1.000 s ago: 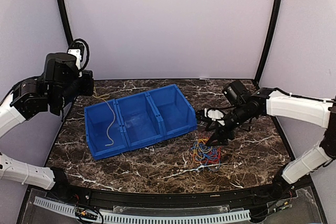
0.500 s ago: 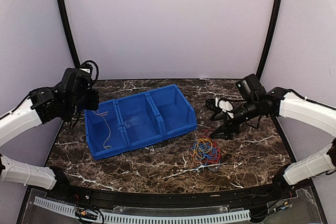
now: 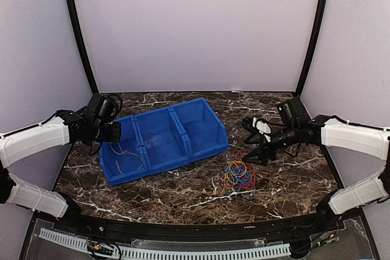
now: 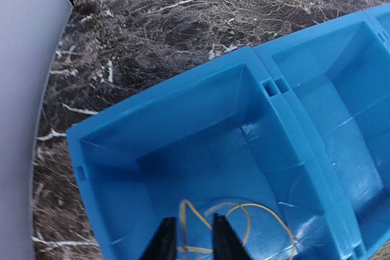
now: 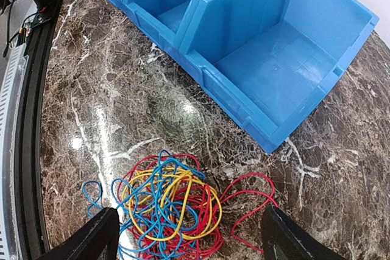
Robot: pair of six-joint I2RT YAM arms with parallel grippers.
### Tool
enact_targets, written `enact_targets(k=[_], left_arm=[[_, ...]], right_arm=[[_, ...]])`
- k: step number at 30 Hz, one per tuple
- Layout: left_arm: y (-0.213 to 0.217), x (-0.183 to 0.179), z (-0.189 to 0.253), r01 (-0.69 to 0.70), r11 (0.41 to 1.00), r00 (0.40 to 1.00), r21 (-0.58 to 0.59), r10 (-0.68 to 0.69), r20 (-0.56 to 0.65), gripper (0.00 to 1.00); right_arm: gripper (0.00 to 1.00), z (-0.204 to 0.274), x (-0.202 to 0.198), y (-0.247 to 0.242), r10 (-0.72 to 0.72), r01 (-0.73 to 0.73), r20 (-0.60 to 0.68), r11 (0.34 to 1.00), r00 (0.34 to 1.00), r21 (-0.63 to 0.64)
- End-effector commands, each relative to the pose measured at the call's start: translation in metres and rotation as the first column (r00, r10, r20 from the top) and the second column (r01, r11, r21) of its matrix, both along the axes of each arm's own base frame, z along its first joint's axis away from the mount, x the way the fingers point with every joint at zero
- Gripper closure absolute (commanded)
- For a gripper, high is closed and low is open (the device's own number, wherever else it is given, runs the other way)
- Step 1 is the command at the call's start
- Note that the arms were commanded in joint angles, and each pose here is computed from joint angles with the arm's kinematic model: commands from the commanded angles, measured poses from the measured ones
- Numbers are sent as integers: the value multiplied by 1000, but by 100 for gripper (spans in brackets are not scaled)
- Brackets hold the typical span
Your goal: Untangle the cables
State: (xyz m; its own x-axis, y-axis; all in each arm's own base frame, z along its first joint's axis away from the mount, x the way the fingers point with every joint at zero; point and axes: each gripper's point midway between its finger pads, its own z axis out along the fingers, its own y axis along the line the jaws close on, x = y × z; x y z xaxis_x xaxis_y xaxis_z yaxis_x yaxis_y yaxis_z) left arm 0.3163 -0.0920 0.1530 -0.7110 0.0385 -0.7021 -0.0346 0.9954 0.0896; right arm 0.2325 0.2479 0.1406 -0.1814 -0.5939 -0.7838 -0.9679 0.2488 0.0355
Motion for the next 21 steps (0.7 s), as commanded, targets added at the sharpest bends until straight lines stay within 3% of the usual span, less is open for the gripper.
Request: enact_targets(k=[1, 2, 4, 11, 16, 21], left_arm=[[-10, 3, -2, 29, 998, 1000, -55, -30, -7, 66], [-9, 4, 1, 24, 998, 1000, -57, -24, 0, 57], [-5, 2, 8, 13, 999, 1000, -50, -13, 15, 48], [-15, -2, 67, 112, 988, 982, -103, -94, 163, 38], [-57, -9, 103, 333, 933, 902, -137, -274, 333, 41], [-141, -38, 115, 610, 783, 750, -122, -520, 410, 47]], right_arm=[[18, 5, 5, 8, 9, -9, 1, 999, 1000, 54], [18, 5, 6, 8, 9, -9, 1, 998, 1000, 55], [18, 4, 8, 8, 3, -3, 8, 999, 1000, 50], [19, 2, 21, 4, -62, 61, 39, 998, 997, 31], [20, 3, 25, 3, -77, 76, 51, 997, 996, 25], [21, 4, 27, 1, -90, 89, 69, 996, 994, 13]])
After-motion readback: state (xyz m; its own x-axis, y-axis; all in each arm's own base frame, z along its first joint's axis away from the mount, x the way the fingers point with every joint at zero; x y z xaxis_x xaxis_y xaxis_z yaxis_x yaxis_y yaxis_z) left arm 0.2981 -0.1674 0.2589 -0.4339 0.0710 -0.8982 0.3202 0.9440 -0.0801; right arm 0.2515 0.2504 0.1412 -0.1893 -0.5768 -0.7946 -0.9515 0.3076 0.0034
